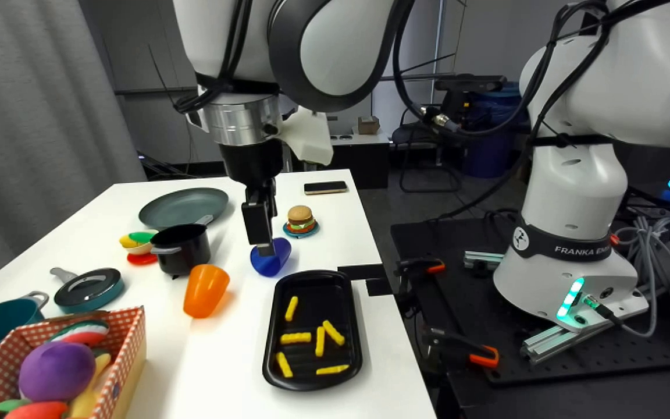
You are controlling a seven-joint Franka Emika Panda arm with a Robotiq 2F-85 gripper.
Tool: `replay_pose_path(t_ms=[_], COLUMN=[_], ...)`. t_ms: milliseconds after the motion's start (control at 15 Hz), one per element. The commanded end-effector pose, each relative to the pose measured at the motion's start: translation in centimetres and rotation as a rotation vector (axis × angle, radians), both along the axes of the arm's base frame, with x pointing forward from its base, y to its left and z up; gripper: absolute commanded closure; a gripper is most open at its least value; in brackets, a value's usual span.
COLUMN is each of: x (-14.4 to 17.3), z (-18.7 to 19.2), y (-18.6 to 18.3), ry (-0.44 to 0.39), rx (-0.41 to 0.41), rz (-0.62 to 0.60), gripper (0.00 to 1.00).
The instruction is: Pour the contents of the orange cup onto the oven tray
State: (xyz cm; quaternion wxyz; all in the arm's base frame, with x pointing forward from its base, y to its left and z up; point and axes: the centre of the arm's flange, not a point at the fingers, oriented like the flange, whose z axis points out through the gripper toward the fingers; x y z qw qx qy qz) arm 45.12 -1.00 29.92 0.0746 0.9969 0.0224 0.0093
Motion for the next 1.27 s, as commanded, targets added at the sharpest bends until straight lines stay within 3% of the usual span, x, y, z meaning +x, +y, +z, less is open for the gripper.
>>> replay_pose_path(t_ms=[0, 67, 1200], x=[-2.4, -0.7, -1.4], z=[1.8, 0.5, 0.8], y=[-1.2, -0.5, -0.8], ry=[-0.018, -0.008, -0.014], rx=[0.013, 0.003, 0.005], rz=[-0.019, -0.012, -0.020], gripper=[0.00, 0.00, 0.00])
